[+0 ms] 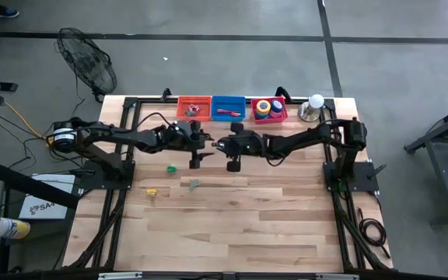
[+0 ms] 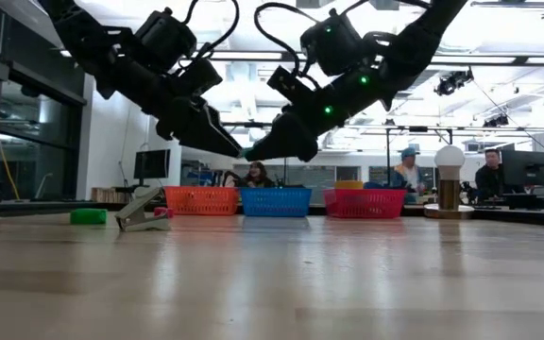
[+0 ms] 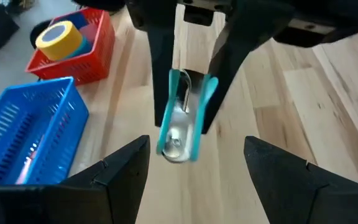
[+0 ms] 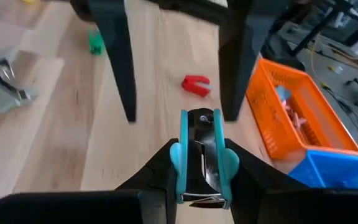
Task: Pick and place Stapler, Stapler remover, tape
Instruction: Put the green staple remover into the orange bin
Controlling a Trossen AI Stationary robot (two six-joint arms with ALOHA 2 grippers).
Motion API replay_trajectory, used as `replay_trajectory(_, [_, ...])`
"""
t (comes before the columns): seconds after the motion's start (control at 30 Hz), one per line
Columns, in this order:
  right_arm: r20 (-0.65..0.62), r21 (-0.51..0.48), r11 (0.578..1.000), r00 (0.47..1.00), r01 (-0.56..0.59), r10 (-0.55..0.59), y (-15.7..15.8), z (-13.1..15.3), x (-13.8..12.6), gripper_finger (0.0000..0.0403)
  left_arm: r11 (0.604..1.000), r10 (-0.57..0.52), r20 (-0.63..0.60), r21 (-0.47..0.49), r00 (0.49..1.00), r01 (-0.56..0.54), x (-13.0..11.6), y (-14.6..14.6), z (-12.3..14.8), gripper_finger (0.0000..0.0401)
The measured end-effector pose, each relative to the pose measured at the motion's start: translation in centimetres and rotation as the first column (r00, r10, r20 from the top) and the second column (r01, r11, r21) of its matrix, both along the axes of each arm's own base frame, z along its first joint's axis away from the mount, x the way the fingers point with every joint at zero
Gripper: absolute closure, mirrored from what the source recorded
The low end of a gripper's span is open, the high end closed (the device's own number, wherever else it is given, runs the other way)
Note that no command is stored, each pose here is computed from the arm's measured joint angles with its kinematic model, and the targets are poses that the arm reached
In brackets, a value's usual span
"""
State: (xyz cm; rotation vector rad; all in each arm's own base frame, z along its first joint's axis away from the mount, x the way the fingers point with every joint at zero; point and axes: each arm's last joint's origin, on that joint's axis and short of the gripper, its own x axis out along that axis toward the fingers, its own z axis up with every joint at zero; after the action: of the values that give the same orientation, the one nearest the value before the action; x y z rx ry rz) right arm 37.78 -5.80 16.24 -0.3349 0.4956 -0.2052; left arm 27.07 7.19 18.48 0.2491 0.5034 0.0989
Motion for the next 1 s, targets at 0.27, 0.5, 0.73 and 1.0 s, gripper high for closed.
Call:
replay_trajectory(0.27, [0.013,0.022,0.999,0.999,-0.048,0.047,0.2,0.1,0.1,0.0316,0.998,-0.012,0.027,0.055,1.000,0.011,0.6,0.2,1.2,0.0144])
replay_trajectory(0.5, [0.037,0.017,0.999,0.998,-0.044,0.043,0.2,0.3,0.2,0.0316,0.999,-0.035,-0.024,0.029,0.999,0.036,0.5,0.1,0.7,0.0144])
replay_trajectory(0.73, [0.049,0.037,0.999,0.998,-0.040,0.038,0.2,0.4,0.2,0.0316,0.999,-0.021,-0.033,0.030,0.999,0.022,0.4,0.1,0.7,0.0144])
replay_trajectory(1.0, [0.047,0.023,0.999,0.998,-0.046,0.045,0.2,0.5,0.2,0.0316,0.999,0.022,-0.035,0.027,0.999,-0.021,0.4,0.2,0.6,0.0144])
